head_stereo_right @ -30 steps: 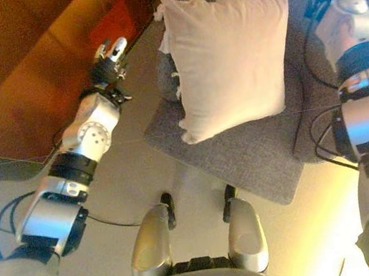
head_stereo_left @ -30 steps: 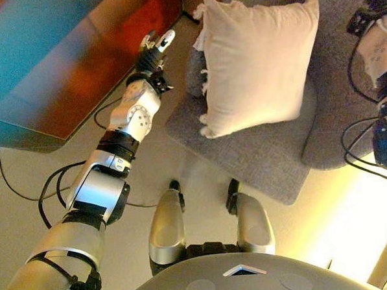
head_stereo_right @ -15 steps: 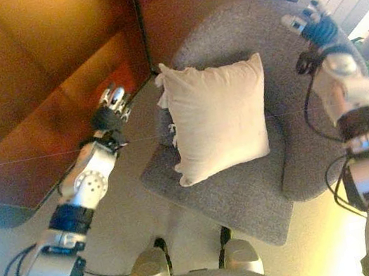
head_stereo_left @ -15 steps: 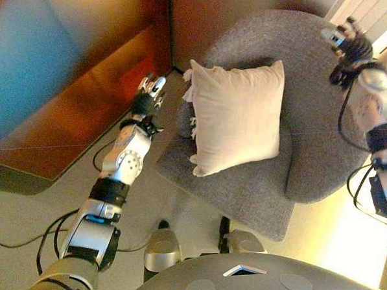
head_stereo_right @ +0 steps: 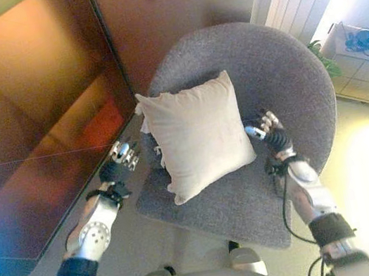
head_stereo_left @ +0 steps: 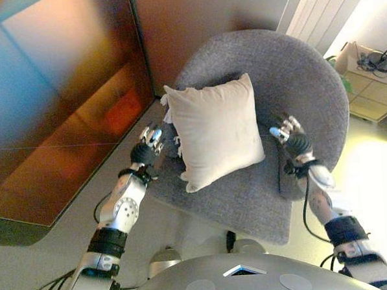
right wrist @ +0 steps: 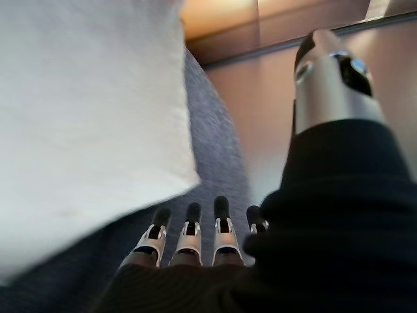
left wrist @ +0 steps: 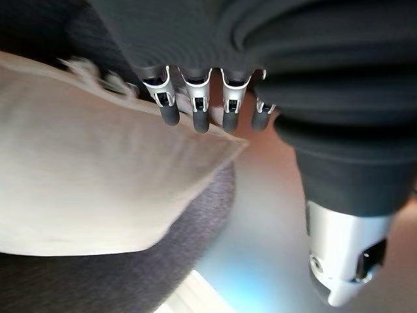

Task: Pick up the cushion and take it to the sofa

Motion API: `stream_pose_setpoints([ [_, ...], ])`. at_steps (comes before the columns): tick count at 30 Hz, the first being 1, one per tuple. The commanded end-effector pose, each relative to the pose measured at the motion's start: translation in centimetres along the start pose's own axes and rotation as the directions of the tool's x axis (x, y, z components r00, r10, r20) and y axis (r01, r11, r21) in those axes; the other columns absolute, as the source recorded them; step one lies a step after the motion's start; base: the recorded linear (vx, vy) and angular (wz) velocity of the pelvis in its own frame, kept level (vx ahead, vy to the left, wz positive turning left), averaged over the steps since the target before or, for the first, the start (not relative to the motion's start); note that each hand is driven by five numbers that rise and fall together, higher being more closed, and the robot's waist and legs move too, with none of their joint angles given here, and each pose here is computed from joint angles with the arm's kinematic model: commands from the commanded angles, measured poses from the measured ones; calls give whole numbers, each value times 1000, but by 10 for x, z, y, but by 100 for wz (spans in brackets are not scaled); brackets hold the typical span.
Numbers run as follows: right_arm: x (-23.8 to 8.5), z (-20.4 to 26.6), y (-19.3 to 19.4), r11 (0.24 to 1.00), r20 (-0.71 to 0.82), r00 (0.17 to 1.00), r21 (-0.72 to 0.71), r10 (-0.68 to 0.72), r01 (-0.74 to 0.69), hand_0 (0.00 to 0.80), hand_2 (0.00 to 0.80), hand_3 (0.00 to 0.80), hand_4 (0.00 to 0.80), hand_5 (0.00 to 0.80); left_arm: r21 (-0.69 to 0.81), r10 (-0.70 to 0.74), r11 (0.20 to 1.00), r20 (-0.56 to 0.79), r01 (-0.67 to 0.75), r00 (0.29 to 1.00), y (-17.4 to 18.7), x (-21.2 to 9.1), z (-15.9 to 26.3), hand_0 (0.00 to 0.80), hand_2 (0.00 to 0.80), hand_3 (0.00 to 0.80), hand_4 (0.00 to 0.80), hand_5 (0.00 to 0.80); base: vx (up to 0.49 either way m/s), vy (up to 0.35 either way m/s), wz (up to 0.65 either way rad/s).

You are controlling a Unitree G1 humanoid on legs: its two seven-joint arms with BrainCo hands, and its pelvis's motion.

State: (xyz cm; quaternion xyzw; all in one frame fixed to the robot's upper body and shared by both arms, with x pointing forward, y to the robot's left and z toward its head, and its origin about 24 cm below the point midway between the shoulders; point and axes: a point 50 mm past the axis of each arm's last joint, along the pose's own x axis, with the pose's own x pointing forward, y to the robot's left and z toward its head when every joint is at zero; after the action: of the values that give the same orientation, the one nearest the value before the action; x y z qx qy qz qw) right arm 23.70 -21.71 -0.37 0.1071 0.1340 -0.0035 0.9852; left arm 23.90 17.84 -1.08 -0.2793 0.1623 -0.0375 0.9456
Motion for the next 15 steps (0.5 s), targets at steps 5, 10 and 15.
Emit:
stream_pose_setpoints([
  [5, -5, -11, 38, 884, 98, 988, 443, 120, -151, 0, 0, 0, 0, 0, 201, -149, 970, 40, 139, 988, -10, -9, 0, 0, 0, 0, 0, 0, -123, 0, 1],
  [10, -15, -31, 39, 889, 28, 996, 450, 79, -83, 0, 0, 0, 0, 0, 176, -138, 975, 26, 132, 990, -5, -19, -8, 0, 0, 0, 0, 0, -34, 10, 1],
  [15, -11, -28, 51, 911, 30, 985, 375, 171, -169, 0, 0, 0, 0, 0, 182, -118, 976, 3, 115, 993, -5, -15, -11, 0, 0, 0, 0, 0, -21, -2, 0],
])
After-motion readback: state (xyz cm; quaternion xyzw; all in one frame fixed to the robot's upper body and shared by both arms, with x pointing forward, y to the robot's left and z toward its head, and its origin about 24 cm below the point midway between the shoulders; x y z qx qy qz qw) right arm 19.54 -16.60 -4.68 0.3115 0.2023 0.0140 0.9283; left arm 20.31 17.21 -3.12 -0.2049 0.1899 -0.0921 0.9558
